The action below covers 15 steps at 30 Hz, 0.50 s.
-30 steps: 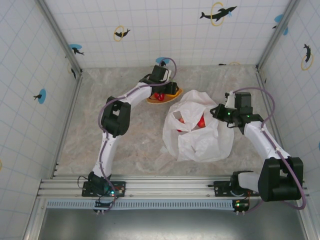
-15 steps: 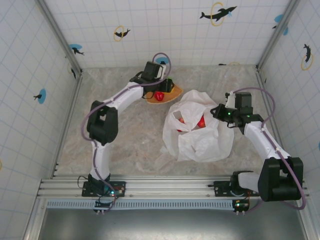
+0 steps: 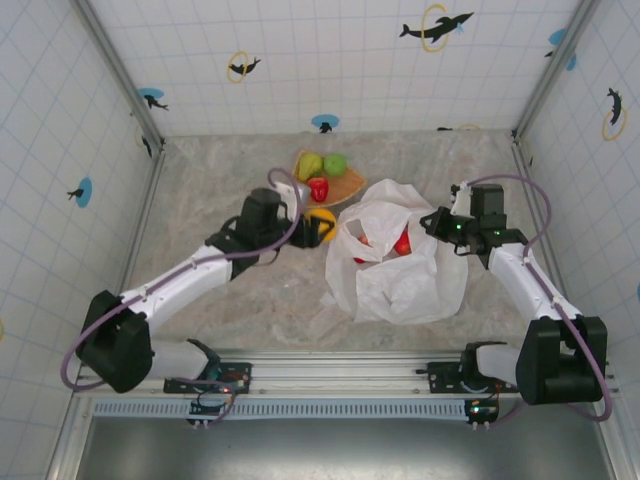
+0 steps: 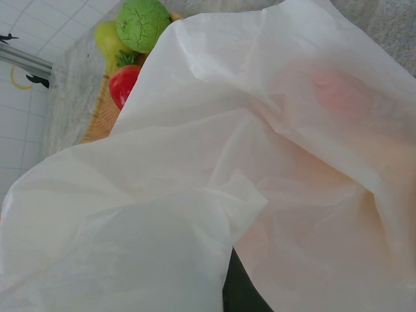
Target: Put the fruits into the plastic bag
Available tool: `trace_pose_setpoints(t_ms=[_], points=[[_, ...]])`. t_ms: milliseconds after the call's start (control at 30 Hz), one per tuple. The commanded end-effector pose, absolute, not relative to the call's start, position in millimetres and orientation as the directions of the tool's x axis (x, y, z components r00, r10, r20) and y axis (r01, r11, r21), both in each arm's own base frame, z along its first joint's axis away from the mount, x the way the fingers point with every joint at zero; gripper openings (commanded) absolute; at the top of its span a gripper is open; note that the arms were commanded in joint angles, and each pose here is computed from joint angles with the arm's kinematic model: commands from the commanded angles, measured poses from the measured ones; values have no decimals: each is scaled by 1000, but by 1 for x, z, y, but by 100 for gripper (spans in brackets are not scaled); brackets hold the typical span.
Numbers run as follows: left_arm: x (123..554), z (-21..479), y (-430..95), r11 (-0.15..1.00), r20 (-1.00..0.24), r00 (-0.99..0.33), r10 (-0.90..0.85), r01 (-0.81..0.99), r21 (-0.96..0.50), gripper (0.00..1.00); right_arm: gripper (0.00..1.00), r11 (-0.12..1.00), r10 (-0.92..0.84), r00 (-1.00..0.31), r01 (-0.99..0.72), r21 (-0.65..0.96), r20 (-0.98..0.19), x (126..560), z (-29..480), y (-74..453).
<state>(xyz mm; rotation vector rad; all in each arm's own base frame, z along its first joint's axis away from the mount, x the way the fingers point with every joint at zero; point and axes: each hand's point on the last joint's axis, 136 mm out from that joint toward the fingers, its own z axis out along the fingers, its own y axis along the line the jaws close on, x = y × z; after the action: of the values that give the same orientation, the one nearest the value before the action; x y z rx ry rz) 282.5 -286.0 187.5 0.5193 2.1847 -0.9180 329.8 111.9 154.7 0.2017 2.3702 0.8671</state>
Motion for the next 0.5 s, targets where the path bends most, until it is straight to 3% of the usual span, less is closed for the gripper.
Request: trace_pose_setpoints(t_ms=[0,133,467], points=[[240,163,-304,608,-706,-683,189,646,-462,49,3,764,340,-787,-89,640,-515,333,167,113],[215,132,-324,578,-665,-689,289,679,-452,49,3,755,347,-783,-93,650,-516,335,171,115],[235,80,-363,617,-596,-705,385,677,-402,48,3,752,348,-785,-92,653,-512,332,173,116]])
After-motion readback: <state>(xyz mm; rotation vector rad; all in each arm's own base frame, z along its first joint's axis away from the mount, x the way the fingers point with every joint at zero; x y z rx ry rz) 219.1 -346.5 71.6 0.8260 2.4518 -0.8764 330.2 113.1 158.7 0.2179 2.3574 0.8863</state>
